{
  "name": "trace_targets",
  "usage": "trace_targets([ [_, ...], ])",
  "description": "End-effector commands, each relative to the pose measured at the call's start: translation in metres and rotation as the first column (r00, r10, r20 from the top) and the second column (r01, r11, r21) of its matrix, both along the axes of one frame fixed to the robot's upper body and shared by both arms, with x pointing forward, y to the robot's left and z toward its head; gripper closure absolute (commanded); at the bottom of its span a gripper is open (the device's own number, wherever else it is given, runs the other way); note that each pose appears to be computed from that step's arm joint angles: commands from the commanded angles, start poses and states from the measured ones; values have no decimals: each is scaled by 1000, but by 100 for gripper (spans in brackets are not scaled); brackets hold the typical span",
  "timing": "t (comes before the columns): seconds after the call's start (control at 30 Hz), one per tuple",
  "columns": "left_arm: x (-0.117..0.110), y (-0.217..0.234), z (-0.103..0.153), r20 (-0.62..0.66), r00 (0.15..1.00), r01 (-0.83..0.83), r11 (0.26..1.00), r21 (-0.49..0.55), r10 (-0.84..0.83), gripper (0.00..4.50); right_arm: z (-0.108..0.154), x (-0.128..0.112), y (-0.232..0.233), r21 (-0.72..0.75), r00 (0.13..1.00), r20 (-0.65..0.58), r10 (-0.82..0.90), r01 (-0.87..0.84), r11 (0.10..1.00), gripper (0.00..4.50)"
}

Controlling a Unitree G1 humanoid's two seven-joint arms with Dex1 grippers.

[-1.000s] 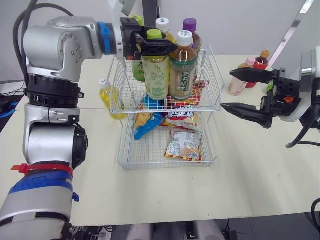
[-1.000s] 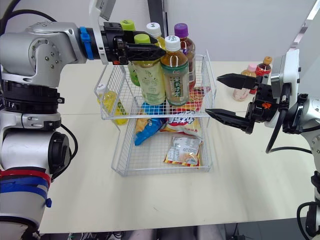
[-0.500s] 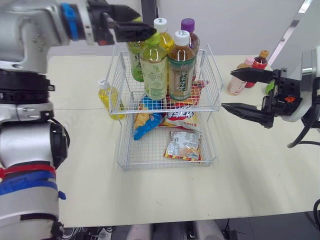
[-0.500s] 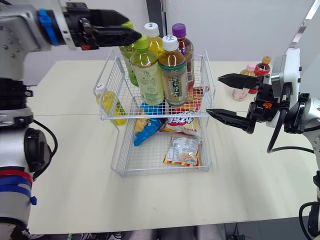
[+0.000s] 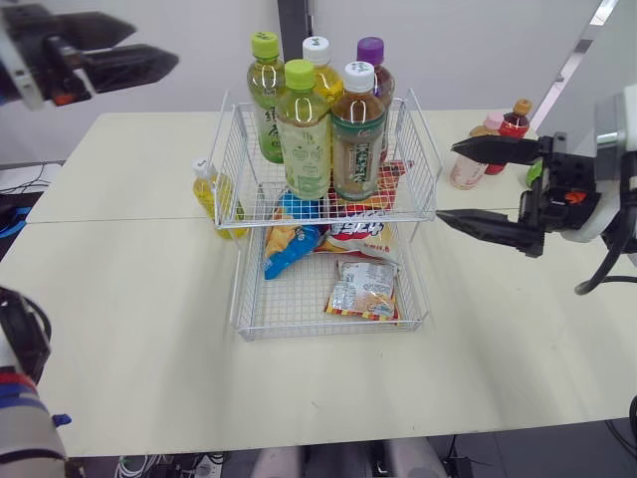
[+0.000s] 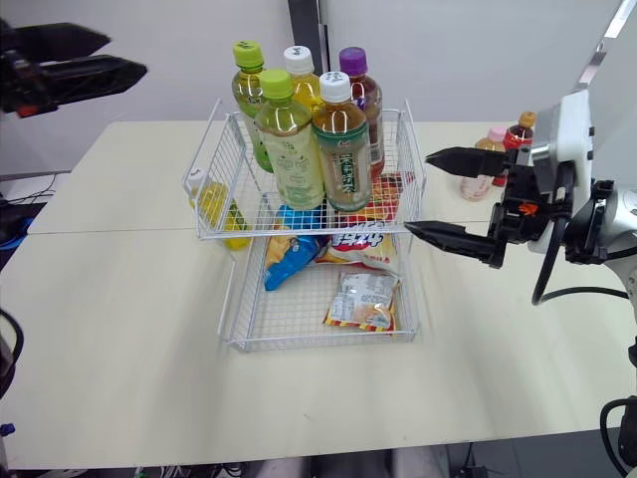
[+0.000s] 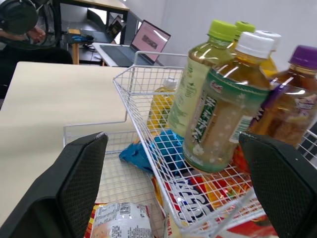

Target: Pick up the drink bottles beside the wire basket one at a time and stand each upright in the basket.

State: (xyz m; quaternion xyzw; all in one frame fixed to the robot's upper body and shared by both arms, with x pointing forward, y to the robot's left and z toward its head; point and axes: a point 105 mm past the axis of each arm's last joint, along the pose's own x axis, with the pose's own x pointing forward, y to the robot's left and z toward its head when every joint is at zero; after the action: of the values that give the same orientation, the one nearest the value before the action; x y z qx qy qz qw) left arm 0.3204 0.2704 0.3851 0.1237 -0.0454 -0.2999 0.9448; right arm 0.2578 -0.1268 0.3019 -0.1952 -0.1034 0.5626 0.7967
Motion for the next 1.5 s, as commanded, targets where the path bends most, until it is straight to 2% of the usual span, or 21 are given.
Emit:
trace_targets([
  [0.03, -16, 20, 9, 87, 994, -71, 997, -16, 72, 1, 9, -7, 9, -13, 997, 71, 24, -23, 1000, 0],
  [0.13, -21, 34, 3, 102, 986, -128, 990, -56, 133, 1, 7, -7, 16, 7, 998, 55, 36, -36, 999, 0],
  [0.33, -31, 70, -41, 67, 953, -286, 951, -117, 294, 1, 0, -9, 39, 69, 999, 4, 52, -52, 996, 0],
  [0.5, -31, 66, -76, 30, 951, -303, 947, -103, 308, 1, -14, -23, 51, 56, 998, -1, 58, -58, 997, 0],
  [0.73, -19, 45, -107, -17, 965, -263, 959, -109, 263, 1, -27, -31, 52, 34, 1000, -9, 10, -9, 999, 0],
  [0.9, -5, 26, -119, -31, 973, -231, 963, -138, 229, 1, -32, -33, 49, 39, 998, -27, -58, 59, 998, 0],
  [1.07, 11, 9, -123, -23, 975, -222, 961, -163, 221, 1, -25, -24, 48, 35, 997, -40, -63, 64, 997, 0],
  [1.5, 36, -14, -120, 17, 979, -198, 963, -182, 204, 1, -23, -21, 50, 24, 997, -39, -68, 69, 997, 0],
])
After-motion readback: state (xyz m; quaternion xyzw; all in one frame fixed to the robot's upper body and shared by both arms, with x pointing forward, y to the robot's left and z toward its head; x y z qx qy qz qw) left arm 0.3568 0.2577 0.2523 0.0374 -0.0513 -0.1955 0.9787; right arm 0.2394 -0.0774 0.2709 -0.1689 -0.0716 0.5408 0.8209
